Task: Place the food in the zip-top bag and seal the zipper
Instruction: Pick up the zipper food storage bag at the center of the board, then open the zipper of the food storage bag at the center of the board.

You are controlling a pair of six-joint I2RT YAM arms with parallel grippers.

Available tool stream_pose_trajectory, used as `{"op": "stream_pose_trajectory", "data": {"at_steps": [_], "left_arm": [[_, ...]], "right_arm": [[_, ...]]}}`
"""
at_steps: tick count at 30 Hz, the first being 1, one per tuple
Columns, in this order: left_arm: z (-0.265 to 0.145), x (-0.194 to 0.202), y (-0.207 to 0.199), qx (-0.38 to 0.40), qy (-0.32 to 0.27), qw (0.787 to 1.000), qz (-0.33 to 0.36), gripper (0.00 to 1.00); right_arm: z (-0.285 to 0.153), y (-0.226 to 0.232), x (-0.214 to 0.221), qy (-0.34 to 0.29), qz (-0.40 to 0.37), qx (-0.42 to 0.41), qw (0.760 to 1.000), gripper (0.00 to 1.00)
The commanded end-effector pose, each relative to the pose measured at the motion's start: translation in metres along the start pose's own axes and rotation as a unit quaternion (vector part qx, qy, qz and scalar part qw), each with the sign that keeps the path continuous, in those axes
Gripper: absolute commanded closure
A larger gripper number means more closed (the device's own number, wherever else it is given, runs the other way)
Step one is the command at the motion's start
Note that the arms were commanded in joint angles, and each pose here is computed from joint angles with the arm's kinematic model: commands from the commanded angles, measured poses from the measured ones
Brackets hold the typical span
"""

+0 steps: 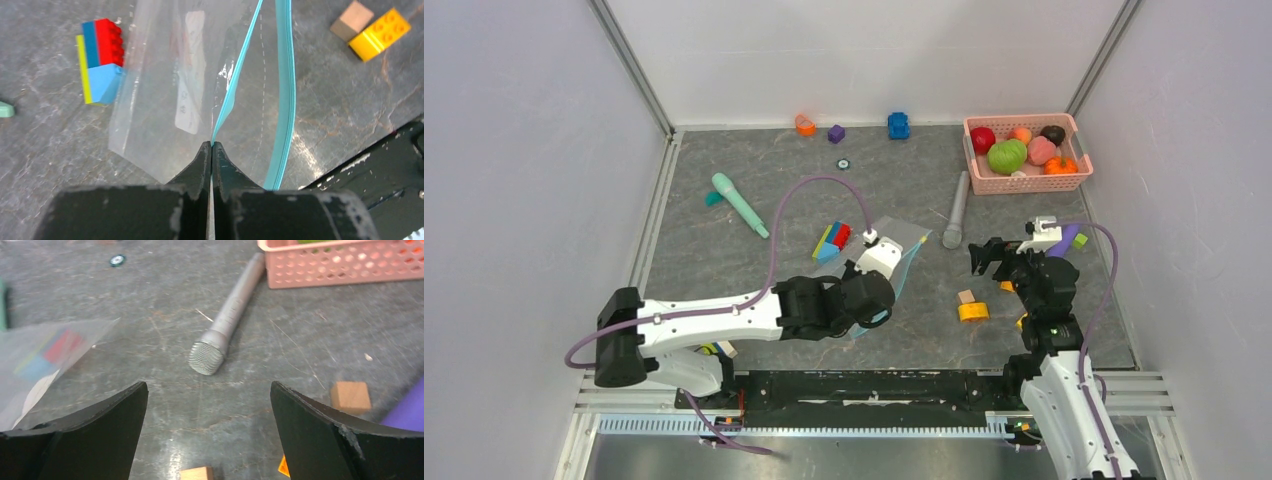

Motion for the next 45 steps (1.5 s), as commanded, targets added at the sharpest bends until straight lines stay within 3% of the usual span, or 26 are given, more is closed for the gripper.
{"op": "stream_pose_trajectory", "data": {"at_steps": [1, 5, 9, 15, 18, 22, 29, 32, 34, 37, 39, 43, 45], "left_arm": [[-0.026, -0.038, 0.034, -0.068, -0.061, 0.993, -0.078, 0.98], [-0.037, -0.054, 0.047, -0.088, -0.083, 0.987, -0.101, 0.98], [-0.039, -0.063, 0.051, -0.098, -0.094, 0.985, -0.103, 0.98], [-0.035, -0.068, 0.052, -0.099, -0.101, 0.982, -0.124, 0.98], [-0.034, -0.07, 0.051, -0.093, -0.103, 0.982, -0.131, 0.98], [-0.033, -0.068, 0.047, -0.085, -0.1, 0.982, -0.134, 0.98], [-0.035, -0.066, 0.05, -0.085, -0.105, 0.98, -0.146, 0.98], [-0.033, -0.066, 0.045, -0.075, -0.105, 0.982, -0.141, 0.98], [-0.033, -0.066, 0.047, -0.082, -0.104, 0.981, -0.14, 0.98], [-0.034, -0.061, 0.058, -0.112, -0.102, 0.978, -0.145, 0.98], [-0.037, -0.057, 0.07, -0.142, -0.101, 0.973, -0.149, 0.98], [-0.038, -0.04, 0.096, -0.191, -0.074, 0.965, -0.162, 0.96], [-0.033, -0.031, 0.104, -0.192, -0.057, 0.965, -0.171, 0.8]], "right_arm": [[-0.009, 0.047, -0.034, -0.043, -0.02, -0.113, 0.992, 0.02], [-0.021, 0.083, -0.048, -0.051, 0.008, -0.203, 0.978, 0.02], [-0.035, 0.132, -0.058, -0.048, 0.05, -0.311, 0.948, 0.02], [-0.048, 0.203, -0.058, -0.023, 0.048, -0.384, 0.922, 0.02], [-0.043, 0.225, -0.042, 0.011, 0.032, -0.381, 0.924, 0.02], [-0.018, 0.224, -0.024, 0.028, 0.012, -0.323, 0.946, 0.02], [0.006, 0.224, 0.001, 0.064, -0.01, -0.27, 0.961, 0.01], [0.014, 0.216, 0.007, 0.058, -0.011, -0.239, 0.969, 0.15], [0.02, 0.21, 0.012, 0.061, -0.005, -0.216, 0.974, 0.35], [0.028, 0.203, 0.018, 0.068, -0.006, -0.185, 0.98, 0.79], [0.03, 0.201, 0.019, 0.074, -0.011, -0.177, 0.981, 1.0], [0.025, 0.213, 0.023, 0.098, -0.023, -0.208, 0.973, 1.0], [0.018, 0.226, 0.027, 0.121, -0.025, -0.246, 0.961, 1.0]]}}
Point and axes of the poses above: each gripper's point midway between its finger pads, its own z axis out along the fingers, its own y axis along the line the jaws close on, x = y × z, the point moved 1 cm from there along -z, back along the fingers, and after that the axes turned 12 degrees about z, right-handed, at the moved point
